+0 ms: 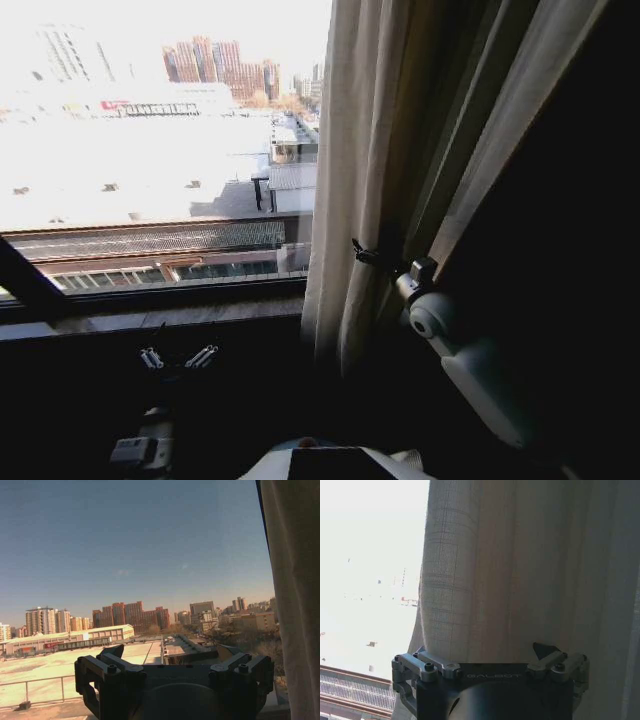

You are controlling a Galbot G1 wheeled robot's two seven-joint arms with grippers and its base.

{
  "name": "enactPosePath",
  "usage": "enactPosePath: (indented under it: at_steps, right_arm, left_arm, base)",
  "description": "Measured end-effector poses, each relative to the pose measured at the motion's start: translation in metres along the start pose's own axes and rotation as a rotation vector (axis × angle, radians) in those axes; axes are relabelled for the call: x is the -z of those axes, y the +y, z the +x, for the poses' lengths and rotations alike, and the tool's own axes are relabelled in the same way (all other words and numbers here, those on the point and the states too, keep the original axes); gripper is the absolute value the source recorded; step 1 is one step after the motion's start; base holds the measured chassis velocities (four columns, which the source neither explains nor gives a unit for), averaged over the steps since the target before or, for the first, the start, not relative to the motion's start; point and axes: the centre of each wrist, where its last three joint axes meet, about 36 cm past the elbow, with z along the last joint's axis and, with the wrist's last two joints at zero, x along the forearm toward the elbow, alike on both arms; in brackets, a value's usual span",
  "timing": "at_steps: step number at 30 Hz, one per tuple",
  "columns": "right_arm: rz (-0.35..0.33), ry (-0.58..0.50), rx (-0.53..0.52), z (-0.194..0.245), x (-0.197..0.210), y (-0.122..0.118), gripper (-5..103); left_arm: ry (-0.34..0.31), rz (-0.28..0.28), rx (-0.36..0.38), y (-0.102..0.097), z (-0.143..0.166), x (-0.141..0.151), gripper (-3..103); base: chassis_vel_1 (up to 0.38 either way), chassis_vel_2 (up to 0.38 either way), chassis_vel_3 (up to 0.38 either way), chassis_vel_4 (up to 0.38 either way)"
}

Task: Open the curtains by pulling them apart, changing their state from closed to fully open.

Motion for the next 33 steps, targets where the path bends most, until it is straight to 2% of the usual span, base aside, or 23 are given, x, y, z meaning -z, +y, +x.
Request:
enactPosePath:
  at_steps: [7,9,15,29,30,31,33]
  right_arm:
    - [-0.009,0.001,0.002,-0.009,-0.004,0.006,100]
    - [-0.007,0.004,-0.034,-0.032,-0.006,0.001,100]
    - [-0.006,-0.009,-0.055,-0.071,0.002,-0.008,100]
    - [0.013,-0.031,-0.085,-0.122,0.012,-0.02,102]
    - [0.014,-0.033,-0.087,-0.124,0.013,-0.02,100]
    - [0.015,-0.036,-0.084,-0.125,0.014,-0.021,91]
    - [0.017,-0.038,-0.082,-0.125,0.015,-0.022,91]
  left_arm:
    - [0.004,-0.006,-0.002,0.0,0.002,0.0,100]
    - [0.002,-0.007,-0.004,-0.001,0.001,0.0,100]
    - [0.0,-0.012,-0.001,0.0,0.001,0.001,100]
    - [0.001,-0.006,0.014,-0.001,0.001,0.0,100]
    - [0.001,-0.005,0.015,-0.001,0.001,-0.001,100]
    - [-0.002,-0.005,0.017,-0.001,0.0,-0.001,100]
    - [-0.003,-0.005,0.018,-0.002,0.0,-0.001,100]
  base:
    - [0.0,0.0,0.0,0.0]
    - [0.0,0.0,0.0,0.0]
    - [0.0,0.0,0.0,0.0]
    - [0.0,0.0,0.0,0.0]
    - [0.0,0.0,0.0,0.0]
    - [0.0,0.0,0.0,0.0]
    - [0.0,0.0,0.0,0.0]
